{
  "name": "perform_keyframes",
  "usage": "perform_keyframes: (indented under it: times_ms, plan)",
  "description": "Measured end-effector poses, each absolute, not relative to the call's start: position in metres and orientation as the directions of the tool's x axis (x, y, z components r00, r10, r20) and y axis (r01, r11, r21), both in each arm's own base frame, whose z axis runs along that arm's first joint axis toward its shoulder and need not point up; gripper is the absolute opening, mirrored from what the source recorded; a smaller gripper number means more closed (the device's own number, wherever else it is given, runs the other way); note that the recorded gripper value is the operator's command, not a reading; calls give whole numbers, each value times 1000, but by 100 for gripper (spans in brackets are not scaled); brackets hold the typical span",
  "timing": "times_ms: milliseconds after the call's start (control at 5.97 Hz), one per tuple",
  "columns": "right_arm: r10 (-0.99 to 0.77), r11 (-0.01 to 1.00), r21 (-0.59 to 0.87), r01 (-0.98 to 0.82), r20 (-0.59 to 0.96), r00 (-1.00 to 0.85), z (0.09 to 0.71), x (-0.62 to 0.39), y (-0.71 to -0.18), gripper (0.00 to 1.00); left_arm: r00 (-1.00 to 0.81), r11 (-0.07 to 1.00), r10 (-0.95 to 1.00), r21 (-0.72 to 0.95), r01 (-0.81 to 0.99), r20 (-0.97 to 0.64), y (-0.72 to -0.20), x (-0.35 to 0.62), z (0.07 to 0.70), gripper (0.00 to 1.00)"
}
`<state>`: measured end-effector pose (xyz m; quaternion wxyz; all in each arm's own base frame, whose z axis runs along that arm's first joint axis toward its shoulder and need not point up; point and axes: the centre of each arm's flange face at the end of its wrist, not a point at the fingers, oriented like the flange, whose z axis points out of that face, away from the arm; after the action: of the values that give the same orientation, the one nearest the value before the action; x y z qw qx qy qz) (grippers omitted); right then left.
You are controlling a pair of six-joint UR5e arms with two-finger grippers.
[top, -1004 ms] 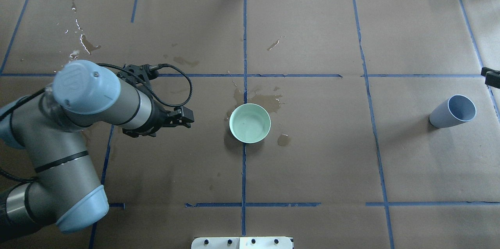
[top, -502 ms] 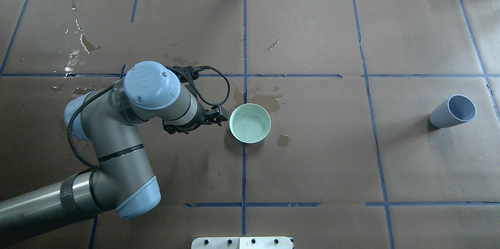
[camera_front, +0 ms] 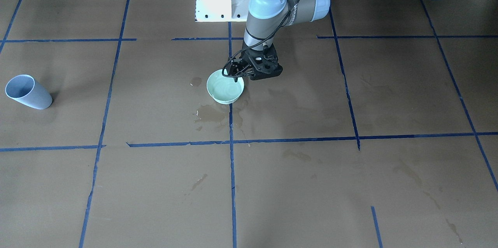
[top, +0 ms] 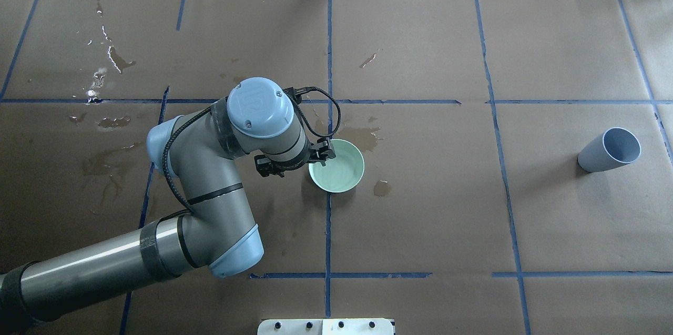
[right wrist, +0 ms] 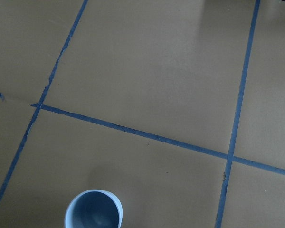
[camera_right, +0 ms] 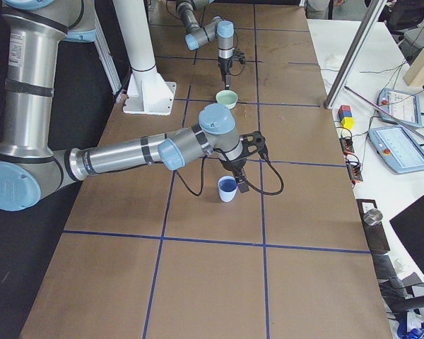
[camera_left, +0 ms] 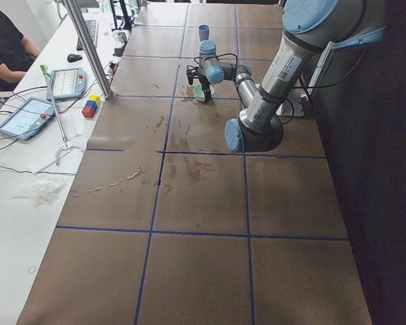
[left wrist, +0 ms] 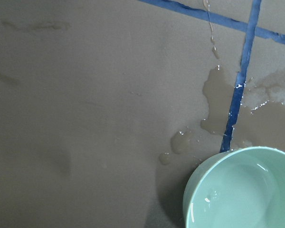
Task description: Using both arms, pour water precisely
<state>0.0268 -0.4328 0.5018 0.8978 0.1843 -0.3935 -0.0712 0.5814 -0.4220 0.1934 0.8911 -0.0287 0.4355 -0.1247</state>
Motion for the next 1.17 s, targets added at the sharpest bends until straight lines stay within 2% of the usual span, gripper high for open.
perform_keyframes:
  times_ms: [335, 502, 670, 837, 1004, 1172]
  plan:
    - [-284, 922, 387, -5, 685, 671, 501, 31, -430, 100, 606, 968, -248, -167, 187, -756, -420, 601, 194, 62]
    - [-284, 922, 387, -5, 685, 671, 501, 31, -430, 100, 612, 969, -245, -168, 181, -752, -417, 606, 196, 51]
    - [-282, 922, 386, -5, 684, 672, 501, 31, -430, 100, 616, 970, -243, -169, 177, -750, -415, 608, 198, 32]
    - [-281, 923, 385, -6, 684, 673, 501, 32, -431, 100, 616, 970, -241, -169, 174, -750, -413, 610, 198, 7]
    - [-280, 923, 384, -6, 684, 673, 501, 32, -430, 100, 608, 971, -239, -167, 174, -757, -413, 610, 197, 0]
    - [-279, 924, 382, -6, 685, 673, 502, 32, -430, 100, 591, 972, -232, -161, 172, -772, -414, 609, 196, 0]
